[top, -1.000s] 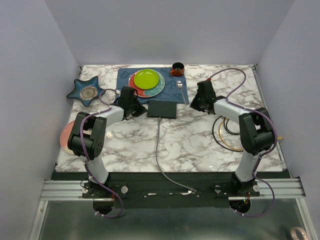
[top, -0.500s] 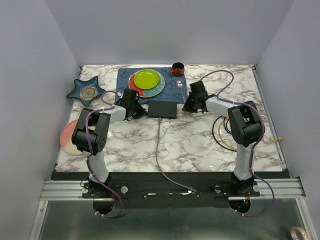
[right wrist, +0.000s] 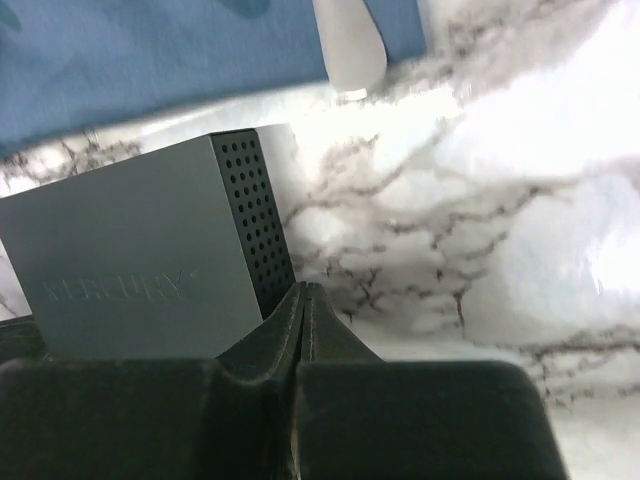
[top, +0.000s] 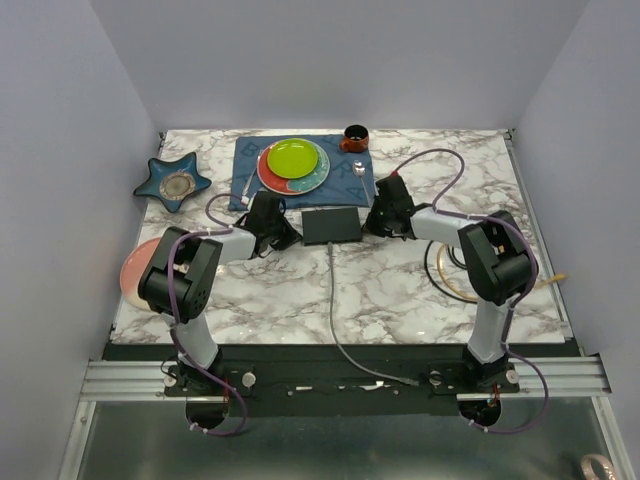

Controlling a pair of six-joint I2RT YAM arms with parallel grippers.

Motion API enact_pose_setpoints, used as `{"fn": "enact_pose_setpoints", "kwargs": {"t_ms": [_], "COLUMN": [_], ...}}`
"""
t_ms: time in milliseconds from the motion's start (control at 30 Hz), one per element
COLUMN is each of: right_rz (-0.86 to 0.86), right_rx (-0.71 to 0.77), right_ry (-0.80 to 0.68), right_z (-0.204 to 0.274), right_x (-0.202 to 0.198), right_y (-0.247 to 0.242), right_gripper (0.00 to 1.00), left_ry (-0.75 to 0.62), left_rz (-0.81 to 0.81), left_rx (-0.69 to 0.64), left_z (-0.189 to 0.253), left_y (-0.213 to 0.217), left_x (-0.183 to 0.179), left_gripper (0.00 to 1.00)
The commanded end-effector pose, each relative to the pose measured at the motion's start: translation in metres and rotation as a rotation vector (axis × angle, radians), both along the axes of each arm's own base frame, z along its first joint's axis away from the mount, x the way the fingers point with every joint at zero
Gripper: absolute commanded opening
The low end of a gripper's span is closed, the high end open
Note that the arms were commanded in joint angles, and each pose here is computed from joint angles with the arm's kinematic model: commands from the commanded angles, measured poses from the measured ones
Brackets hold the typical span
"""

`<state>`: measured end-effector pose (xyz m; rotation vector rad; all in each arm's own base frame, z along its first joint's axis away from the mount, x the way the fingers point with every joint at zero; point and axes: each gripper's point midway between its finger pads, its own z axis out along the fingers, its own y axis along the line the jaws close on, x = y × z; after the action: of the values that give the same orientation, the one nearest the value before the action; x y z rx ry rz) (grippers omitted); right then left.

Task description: Pull the plug from the switch port

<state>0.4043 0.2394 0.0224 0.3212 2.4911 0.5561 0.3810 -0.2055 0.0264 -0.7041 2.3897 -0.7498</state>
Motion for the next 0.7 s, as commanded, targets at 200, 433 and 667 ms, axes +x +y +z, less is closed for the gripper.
{"fn": "enact_pose_setpoints", "kwargs": {"t_ms": [200,433,667], "right_rz": [0.139,0.025,0.005], "right_rx": [-0.02,-0.153,-0.14], "right_ry": [0.095,0.026,-0.15], "right_z": [-0.02,0.003,0.071], "right_x": [-0.1,-0.089,-0.066], "right_y": [0.023,-0.009,-0.014], "right_gripper": [0.06,0.09,0.19], "left_ry": [0.019,-0.024,-0.153], "left_rz": [-0.114,-0.06,0.085], "left_rx": [-0.065,0.084,0.162], "left_z": [0.005,0.016,0.052], "left_y": [-0.026,0.011,0.05], "left_x": [-0.067,-0.066,-0.067], "left_gripper": [0.22,0.27,0.51]}}
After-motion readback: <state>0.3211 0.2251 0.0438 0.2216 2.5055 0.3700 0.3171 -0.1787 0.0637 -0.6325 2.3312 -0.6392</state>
